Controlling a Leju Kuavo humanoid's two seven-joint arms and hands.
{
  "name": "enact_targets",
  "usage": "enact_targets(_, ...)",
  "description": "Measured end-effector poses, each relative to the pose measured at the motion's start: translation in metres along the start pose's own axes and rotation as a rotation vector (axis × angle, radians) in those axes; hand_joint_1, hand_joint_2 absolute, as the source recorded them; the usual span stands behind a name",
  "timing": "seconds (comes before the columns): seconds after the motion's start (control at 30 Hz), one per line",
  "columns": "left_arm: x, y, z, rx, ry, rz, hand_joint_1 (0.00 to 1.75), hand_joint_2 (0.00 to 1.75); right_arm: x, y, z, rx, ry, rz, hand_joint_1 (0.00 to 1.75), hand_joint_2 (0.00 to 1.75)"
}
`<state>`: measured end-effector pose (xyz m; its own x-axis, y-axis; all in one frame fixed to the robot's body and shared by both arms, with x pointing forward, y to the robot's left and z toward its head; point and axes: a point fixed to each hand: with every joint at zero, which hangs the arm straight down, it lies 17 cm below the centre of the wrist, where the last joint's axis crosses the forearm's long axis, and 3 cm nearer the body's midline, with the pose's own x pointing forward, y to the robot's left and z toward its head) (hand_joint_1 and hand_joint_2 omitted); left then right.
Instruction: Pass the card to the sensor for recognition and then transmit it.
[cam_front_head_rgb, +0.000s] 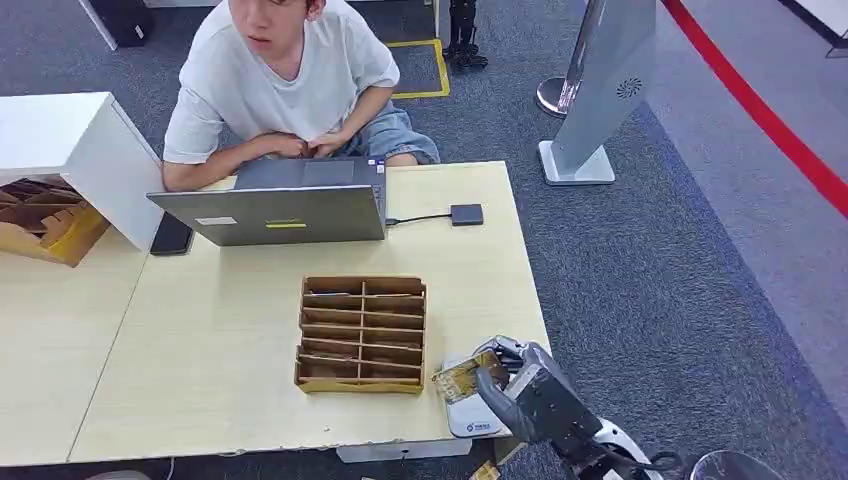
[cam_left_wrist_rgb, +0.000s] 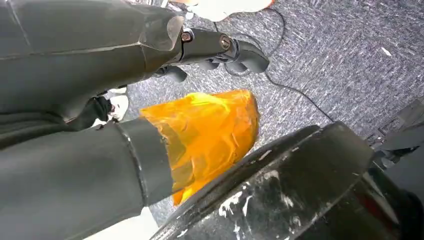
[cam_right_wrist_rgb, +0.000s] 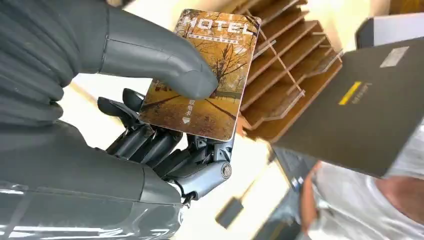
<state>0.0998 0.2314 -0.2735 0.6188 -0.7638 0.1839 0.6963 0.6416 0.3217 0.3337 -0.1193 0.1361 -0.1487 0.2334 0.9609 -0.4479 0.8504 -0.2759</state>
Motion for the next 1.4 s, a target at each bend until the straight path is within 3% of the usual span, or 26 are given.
enact_targets(0.4,0.000,0.000,0.000,0.001,-0.005,-0.022,0.00,0.00,-0.051,-0.002,-0.006,0.007,0.145,-0.146,1.75,1.75)
enact_targets(1.4,0.000,0.000,0.000,0.000,-0.006,-0.039,0.00,0.00,-0.131,-0.016,-0.002,-0.044,0.353,-0.158,1.75,1.75)
